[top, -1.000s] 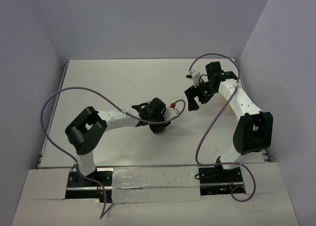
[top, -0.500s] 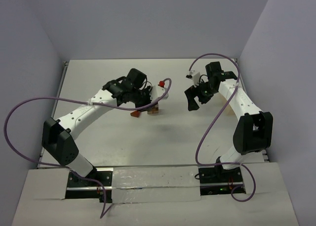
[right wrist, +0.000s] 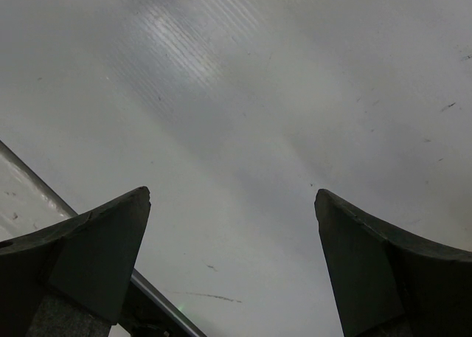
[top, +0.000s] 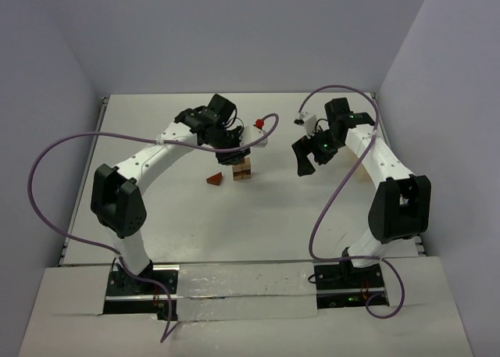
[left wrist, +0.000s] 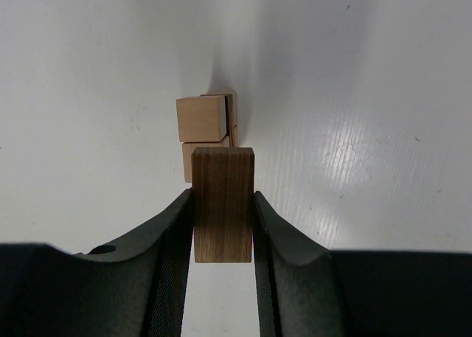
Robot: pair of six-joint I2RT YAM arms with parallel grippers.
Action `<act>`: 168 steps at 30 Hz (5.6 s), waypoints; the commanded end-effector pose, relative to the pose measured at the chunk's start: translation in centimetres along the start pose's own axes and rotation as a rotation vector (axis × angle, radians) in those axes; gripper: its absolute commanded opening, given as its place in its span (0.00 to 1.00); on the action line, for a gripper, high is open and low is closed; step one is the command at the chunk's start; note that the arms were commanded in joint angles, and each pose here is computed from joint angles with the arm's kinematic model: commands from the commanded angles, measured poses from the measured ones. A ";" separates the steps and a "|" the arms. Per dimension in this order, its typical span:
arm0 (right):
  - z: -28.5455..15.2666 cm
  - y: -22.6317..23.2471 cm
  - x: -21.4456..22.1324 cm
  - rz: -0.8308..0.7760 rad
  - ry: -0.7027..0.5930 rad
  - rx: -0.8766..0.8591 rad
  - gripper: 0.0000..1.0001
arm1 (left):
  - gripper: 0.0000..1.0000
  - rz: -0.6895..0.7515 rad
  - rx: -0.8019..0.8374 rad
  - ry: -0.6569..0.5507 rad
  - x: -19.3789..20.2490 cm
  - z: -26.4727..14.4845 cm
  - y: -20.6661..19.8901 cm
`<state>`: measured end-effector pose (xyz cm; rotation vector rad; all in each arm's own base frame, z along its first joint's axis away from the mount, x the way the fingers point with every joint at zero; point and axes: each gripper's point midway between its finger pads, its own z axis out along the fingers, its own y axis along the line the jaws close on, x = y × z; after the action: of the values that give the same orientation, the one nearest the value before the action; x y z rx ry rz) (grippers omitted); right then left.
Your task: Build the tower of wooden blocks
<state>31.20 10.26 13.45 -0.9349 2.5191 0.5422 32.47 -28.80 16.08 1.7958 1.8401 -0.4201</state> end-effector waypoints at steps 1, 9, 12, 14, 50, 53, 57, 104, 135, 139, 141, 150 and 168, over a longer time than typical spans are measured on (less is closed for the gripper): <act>-0.6 -0.5 -1.1 -0.007 -0.023 0.008 1.00 | 0.32 0.034 0.008 -0.044 -1.2 -0.2 0.9; -0.4 -0.6 -0.8 -0.008 -0.013 0.015 1.00 | 0.37 0.010 0.027 -0.040 -1.0 1.5 1.5; -0.4 -0.6 -0.9 -0.007 -0.012 0.013 1.00 | 0.38 0.001 0.031 -0.043 -1.2 1.9 1.8; -0.3 -0.7 -0.9 -0.006 -0.009 0.014 1.00 | 0.38 -0.007 0.038 -0.045 -1.2 2.2 2.0; 0.4 -1.0 -0.4 0.001 0.012 0.004 1.00 | 0.63 -0.030 0.108 -0.053 -0.6 3.3 1.9; 0.5 -0.9 -0.3 0.002 0.014 0.001 1.00 | 0.64 -0.031 0.113 -0.048 -0.5 3.2 1.7; 0.4 -0.9 -0.4 0.001 0.012 0.002 1.00 | 0.64 -0.032 0.114 -0.041 -0.2 3.4 1.8; 0.6 -1.0 -0.5 0.007 0.015 -0.006 1.00 | 0.33 -0.055 0.079 -0.032 -0.4 3.3 3.0; 0.7 -1.0 -0.4 0.007 0.022 -0.011 1.00 | 0.32 -0.086 0.116 -0.013 0.1 4.5 2.7; 0.8 -1.0 -0.3 0.012 0.025 -0.011 1.00 | 0.33 -0.091 0.119 -0.013 0.1 4.7 2.9; 0.8 -1.0 -0.3 0.009 0.025 -0.012 1.00 | 0.33 -0.088 0.121 -0.013 0.1 4.8 2.8; 0.9 -1.0 -0.3 0.011 0.027 -0.014 1.00 | 0.33 -0.086 0.121 -0.017 -0.1 4.7 2.9; 0.8 -0.9 -0.3 0.012 0.028 -0.019 1.00 | 0.33 -0.083 0.125 -0.019 -0.3 4.3 2.7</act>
<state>31.43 10.16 11.76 -0.9397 2.5742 0.5565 35.66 -30.51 11.84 1.7989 1.9630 -0.5600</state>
